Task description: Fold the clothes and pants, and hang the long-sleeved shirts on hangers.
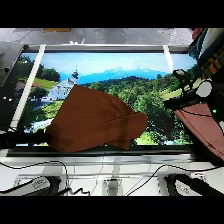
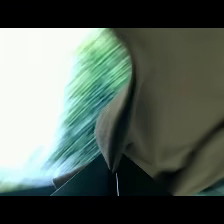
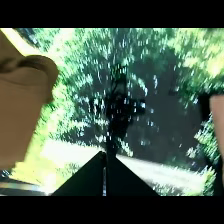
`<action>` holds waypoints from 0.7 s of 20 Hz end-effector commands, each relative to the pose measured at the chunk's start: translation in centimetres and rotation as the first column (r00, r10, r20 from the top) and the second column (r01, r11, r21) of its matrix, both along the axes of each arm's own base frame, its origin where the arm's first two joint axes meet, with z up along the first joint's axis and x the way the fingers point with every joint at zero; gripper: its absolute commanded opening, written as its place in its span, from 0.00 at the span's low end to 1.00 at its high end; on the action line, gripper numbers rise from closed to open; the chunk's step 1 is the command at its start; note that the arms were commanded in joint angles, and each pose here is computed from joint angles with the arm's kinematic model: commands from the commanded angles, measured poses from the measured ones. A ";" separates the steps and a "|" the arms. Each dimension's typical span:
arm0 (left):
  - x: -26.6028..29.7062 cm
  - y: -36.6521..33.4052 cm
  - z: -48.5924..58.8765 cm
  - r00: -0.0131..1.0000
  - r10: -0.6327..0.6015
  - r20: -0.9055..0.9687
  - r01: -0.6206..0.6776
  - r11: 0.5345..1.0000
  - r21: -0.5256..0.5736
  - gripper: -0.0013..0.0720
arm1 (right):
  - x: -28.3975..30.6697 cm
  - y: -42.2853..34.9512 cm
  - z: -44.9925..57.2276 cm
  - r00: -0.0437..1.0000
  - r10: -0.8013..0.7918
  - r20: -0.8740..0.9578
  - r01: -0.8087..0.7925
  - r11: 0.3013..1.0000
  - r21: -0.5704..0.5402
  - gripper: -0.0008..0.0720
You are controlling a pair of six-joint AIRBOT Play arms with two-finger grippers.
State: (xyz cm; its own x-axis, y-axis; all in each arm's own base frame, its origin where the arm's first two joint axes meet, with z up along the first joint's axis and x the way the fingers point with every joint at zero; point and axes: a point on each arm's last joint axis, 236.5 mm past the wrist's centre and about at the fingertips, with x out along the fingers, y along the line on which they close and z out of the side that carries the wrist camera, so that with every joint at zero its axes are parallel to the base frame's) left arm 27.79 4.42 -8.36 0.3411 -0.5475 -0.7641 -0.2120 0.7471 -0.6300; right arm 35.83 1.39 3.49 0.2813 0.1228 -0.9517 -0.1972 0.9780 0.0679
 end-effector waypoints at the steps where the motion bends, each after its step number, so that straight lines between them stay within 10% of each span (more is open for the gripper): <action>1: 3.5 0.1 5.9 0.979 0.021 0.204 -0.022 1.000 0.004 0.04 | -2.7 2.5 -3.9 0.992 0.031 -0.119 -0.004 0.975 0.221 0.03; 6: 3.9 0.4 10.0 0.948 0.001 0.318 -0.036 0.994 0.102 0.04 | -5.5 8.7 -6.8 0.988 0.023 -0.152 0.067 0.824 0.563 0.07; 9: 3.9 0.4 10.1 0.948 0.002 0.319 -0.037 0.994 0.103 0.04 | -3.8 8.5 -9.3 0.975 -0.174 -0.141 0.223 0.778 0.587 0.85; 14: 3.9 0.4 10.1 0.950 0.013 0.313 -0.045 0.994 0.096 0.04 | -2.7 10.5 -9.6 0.959 -0.236 -0.160 0.283 0.724 0.629 0.75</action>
